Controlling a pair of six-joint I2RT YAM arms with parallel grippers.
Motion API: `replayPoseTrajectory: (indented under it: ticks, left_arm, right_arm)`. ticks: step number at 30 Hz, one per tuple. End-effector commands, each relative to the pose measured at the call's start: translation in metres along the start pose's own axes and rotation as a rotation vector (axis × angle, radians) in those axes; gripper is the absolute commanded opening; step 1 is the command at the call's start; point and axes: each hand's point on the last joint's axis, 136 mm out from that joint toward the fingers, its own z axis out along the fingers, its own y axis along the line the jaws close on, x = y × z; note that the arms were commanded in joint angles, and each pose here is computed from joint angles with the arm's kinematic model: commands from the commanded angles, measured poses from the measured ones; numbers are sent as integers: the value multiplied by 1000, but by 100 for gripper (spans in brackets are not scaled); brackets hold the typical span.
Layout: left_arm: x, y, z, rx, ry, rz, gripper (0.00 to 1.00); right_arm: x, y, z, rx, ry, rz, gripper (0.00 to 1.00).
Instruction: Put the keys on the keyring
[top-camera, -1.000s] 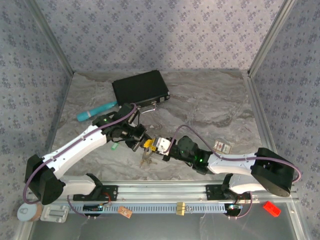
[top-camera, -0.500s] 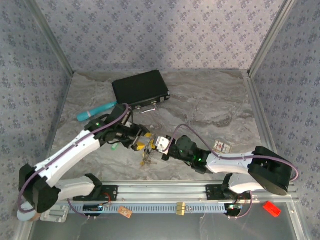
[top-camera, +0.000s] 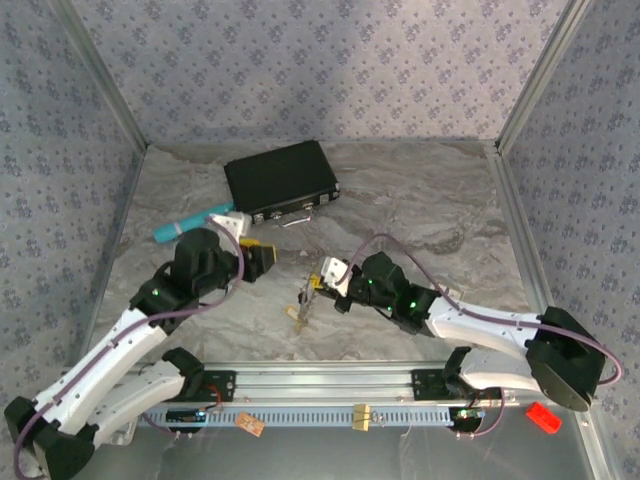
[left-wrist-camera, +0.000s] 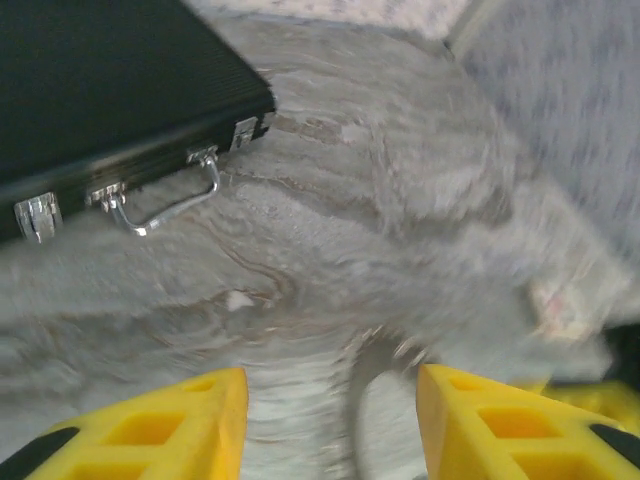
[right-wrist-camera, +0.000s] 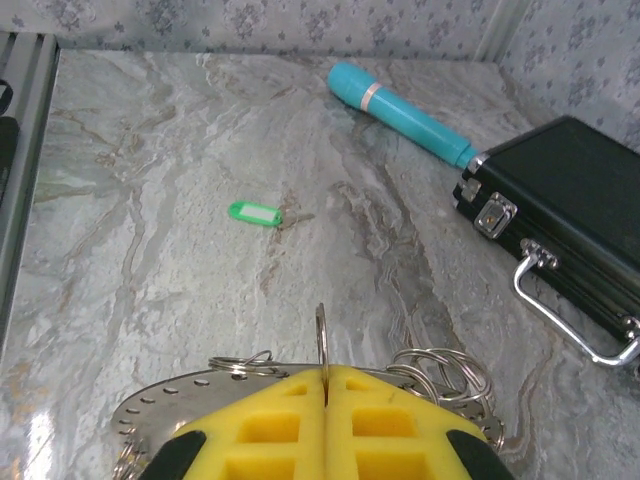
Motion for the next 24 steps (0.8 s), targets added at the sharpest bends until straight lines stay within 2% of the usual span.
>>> replayPoseTrajectory:
  ticks: [1, 2, 4, 10, 15, 24]
  left_arm:
    - [10, -30, 0, 189, -84, 603, 44]
    - [21, -35, 1, 237, -76, 697, 44]
    - [34, -42, 6, 305, -65, 769, 44]
    - [66, -69, 14, 519, -57, 862, 37]
    - [84, -77, 23, 580, -13, 896, 32]
    - [89, -81, 30, 605, -1, 893, 28]
  right_arm:
    - [-14, 7, -9, -89, 13, 17, 0]
    - [-15, 9, -10, -106, 20, 12, 0]
    - [-16, 12, -12, -133, 40, -3, 0]
    - [-15, 16, -13, -179, 89, -36, 0]
    - [-18, 18, -10, -207, 90, -33, 0]
    - [-20, 24, -7, -243, 90, -44, 0]
